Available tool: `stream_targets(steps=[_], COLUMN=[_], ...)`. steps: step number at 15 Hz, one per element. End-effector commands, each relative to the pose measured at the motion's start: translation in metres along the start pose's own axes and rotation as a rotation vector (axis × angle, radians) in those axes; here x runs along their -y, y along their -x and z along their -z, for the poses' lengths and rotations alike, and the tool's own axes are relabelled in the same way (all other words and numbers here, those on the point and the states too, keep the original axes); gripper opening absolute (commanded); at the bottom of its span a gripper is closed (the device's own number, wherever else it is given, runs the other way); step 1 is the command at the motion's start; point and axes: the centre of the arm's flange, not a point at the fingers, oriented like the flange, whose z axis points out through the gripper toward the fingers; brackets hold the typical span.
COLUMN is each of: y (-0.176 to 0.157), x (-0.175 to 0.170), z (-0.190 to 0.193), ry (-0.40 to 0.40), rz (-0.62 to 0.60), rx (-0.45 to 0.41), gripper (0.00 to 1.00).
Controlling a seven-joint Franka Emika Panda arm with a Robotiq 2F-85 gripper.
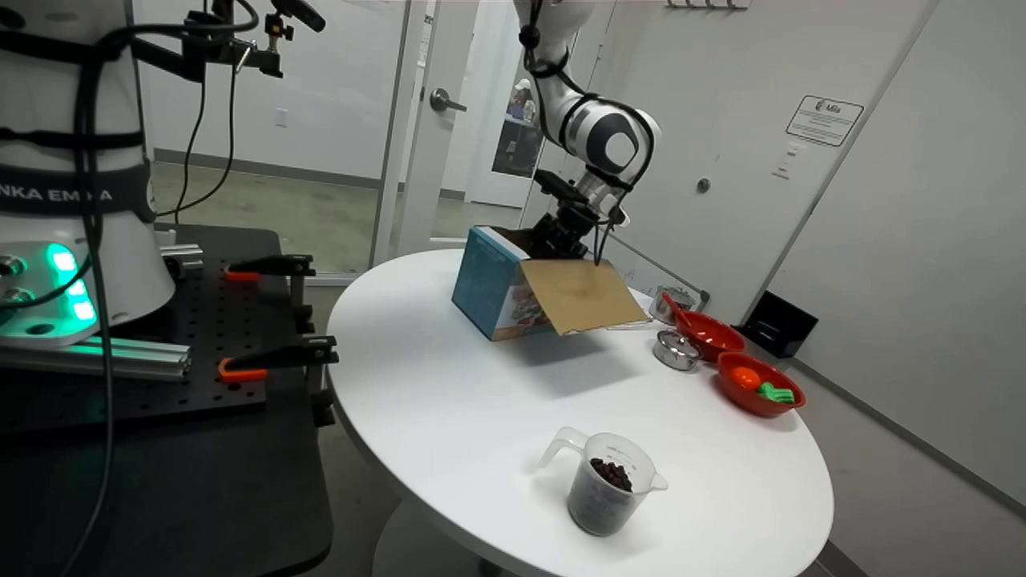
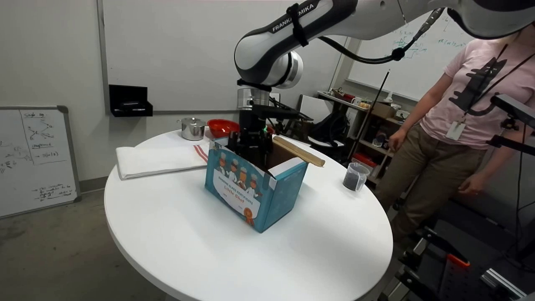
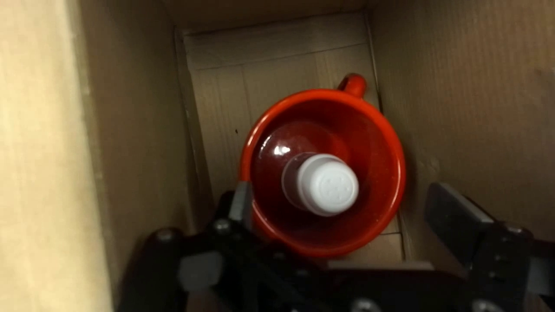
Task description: Remove the red cup from the box
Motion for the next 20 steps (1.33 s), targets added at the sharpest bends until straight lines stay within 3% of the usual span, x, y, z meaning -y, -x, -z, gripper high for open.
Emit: stream_targets(steps=[1, 5, 7, 16, 18, 20], y=[-0.006, -0.007, -0.006, 0.001, 0.002, 0.005], x=[0.005, 0.007, 0.007, 0.007, 0.007, 0.006], z=[-0.008, -0.017, -0.018, -0.009, -0.006, -0.003], ry=[-0.021, -0.024, -0.027, -0.040, -0.039, -0.037], rz=[-0.034, -0.029, -0.031, -0.034, -0.035, -0.039], rx=[0.022, 0.031, 0.032, 0.033, 0.047, 0.070], gripper=[1.00, 1.00, 0.74, 0.06, 0.00, 0.02])
